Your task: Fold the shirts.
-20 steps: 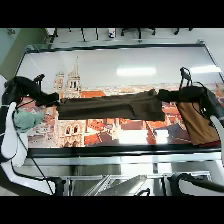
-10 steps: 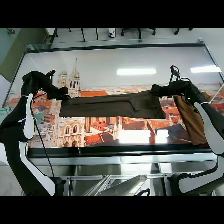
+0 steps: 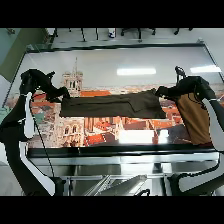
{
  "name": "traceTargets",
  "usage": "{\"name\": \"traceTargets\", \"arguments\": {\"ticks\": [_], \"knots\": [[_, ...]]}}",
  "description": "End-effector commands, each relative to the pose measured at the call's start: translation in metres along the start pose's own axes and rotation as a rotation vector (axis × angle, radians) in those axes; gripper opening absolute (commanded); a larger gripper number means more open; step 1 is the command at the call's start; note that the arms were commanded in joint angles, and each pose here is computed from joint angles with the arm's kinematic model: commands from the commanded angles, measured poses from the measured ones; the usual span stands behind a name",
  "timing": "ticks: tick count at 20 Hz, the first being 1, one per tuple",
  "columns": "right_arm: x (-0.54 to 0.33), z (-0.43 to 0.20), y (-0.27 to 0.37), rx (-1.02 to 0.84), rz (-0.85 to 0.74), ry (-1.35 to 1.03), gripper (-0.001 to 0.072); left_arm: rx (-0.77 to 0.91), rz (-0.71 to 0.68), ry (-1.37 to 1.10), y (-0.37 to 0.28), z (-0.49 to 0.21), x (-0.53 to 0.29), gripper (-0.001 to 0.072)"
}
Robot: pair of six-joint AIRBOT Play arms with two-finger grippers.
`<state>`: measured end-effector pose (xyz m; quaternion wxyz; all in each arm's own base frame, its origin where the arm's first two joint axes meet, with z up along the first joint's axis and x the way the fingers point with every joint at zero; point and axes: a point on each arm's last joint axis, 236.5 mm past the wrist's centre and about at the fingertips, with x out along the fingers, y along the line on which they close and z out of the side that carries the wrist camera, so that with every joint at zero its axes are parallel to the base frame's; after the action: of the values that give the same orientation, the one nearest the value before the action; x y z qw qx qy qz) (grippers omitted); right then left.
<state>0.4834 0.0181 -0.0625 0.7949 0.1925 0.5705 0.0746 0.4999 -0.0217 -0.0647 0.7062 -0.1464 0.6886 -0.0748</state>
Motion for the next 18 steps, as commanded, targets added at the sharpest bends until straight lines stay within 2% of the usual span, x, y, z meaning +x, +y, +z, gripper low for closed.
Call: {"name": "traceTargets", "arguments": {"ticks": [1, 7, 8, 9, 10, 11, 12, 13, 14, 15, 18], "knots": [[0.006, -0.017, -0.009, 0.056, 0.069, 0.090, 0.0707, 0.012, 0.003, -0.056, -0.008, 0.002, -0.031, 0.0668], [0.043, -0.032, -0.013, 0.126, 0.143, 0.156, 0.0686, 0.008, 0.003, -0.206, -0.008, 0.010, -0.097, 0.0667], [0.048, -0.035, -0.008, 0.121, 0.174, 0.166, 0.0535, 0.012, 0.003, -0.227, -0.010, 0.010, -0.108, 0.0667], [0.052, -0.037, 0.000, 0.119, 0.210, 0.174, 0.0480, 0.019, 0.003, -0.250, -0.013, 0.009, -0.119, 0.0667], [0.057, -0.039, 0.007, 0.125, 0.244, 0.183, 0.0474, 0.025, -0.004, -0.267, -0.018, 0.008, -0.127, 0.0666], [0.062, -0.042, 0.012, 0.120, 0.261, 0.194, 0.0367, 0.032, -0.042, -0.282, -0.029, 0.007, -0.135, 0.0667], [0.066, -0.046, 0.015, 0.110, 0.267, 0.208, 0.0228, 0.039, -0.081, -0.293, -0.041, 0.006, -0.141, 0.0664], [0.069, -0.048, 0.016, 0.106, 0.271, 0.214, 0.0160, 0.048, -0.132, -0.302, -0.054, 0.004, -0.147, 0.0517], [0.069, -0.048, 0.018, 0.088, 0.275, 0.212, 0.0018, 0.067, -0.184, -0.307, -0.069, 0.002, -0.152, 0.0262], [0.068, -0.047, 0.019, 0.077, 0.279, 0.207, 0.0019, 0.103, -0.221, -0.314, -0.083, 0.000, -0.156, 0.0041], [0.055, -0.036, 0.025, 0.059, 0.281, 0.173, 0.0018, 0.191, -0.236, -0.291, -0.121, -0.011, -0.149, 0.0020]]}}
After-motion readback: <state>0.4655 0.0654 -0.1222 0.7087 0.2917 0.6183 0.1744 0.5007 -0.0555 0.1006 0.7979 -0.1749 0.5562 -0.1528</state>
